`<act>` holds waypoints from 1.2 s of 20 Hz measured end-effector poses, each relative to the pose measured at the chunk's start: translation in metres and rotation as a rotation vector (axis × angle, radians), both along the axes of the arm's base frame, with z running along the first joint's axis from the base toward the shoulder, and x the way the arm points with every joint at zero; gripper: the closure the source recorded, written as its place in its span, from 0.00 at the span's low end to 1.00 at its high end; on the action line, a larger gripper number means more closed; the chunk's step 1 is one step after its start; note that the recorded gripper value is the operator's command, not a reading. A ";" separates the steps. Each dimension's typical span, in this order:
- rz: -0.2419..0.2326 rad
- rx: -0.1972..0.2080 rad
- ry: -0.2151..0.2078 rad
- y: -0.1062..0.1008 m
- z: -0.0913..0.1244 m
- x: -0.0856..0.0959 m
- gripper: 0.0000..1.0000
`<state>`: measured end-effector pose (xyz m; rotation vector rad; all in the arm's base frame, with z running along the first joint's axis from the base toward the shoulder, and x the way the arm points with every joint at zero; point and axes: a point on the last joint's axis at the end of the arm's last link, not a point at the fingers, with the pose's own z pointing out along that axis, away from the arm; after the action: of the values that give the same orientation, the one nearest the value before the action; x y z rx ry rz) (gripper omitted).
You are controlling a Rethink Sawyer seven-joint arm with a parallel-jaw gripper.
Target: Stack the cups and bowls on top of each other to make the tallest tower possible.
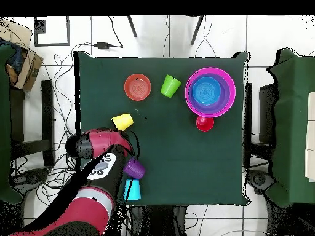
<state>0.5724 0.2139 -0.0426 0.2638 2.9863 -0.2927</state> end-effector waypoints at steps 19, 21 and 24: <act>0.003 -0.008 0.001 -0.003 -0.006 0.001 1.00; 0.004 -0.007 -0.004 -0.002 -0.005 0.004 1.00; 0.006 -0.005 -0.011 0.000 -0.004 0.007 1.00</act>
<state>0.5798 0.2134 -0.0464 0.2549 2.9746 -0.2977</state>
